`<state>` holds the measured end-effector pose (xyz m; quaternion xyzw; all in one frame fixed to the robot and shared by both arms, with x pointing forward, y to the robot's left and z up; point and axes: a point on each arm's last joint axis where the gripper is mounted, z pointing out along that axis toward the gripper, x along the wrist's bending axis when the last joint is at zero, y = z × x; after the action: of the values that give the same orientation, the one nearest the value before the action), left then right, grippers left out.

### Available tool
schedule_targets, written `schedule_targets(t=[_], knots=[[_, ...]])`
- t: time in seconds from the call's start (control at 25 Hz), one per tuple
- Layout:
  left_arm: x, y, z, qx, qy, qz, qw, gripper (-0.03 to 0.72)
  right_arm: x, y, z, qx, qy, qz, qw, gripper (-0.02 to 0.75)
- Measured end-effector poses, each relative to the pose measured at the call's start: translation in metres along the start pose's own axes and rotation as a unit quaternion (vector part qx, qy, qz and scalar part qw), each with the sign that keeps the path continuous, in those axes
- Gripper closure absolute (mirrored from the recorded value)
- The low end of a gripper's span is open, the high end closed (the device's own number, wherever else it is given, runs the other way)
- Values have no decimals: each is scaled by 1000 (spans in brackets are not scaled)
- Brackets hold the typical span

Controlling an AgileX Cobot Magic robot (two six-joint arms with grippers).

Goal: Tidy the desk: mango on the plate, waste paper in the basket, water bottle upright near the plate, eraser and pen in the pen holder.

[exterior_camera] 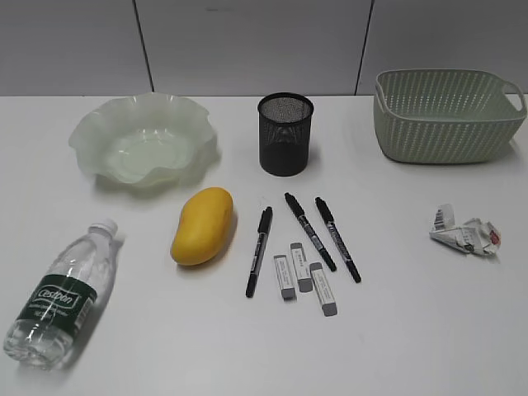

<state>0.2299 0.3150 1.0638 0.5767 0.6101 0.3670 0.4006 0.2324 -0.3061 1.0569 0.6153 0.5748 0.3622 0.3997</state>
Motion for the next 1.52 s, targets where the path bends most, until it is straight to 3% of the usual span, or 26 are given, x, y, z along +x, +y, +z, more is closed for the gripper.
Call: schedule_targets(t=[1.2,1.36,1.52], knots=[[-1,0,0,0,-3,-2,1000,454,0,0,0,0,0,0,1000,304],[-10,5,2,14,-49,-4,999,454,0,0,0,0,0,0,1000,304],[-37,40,36,86,-134,0,987,437,0,0,0,0,0,0,1000,304]])
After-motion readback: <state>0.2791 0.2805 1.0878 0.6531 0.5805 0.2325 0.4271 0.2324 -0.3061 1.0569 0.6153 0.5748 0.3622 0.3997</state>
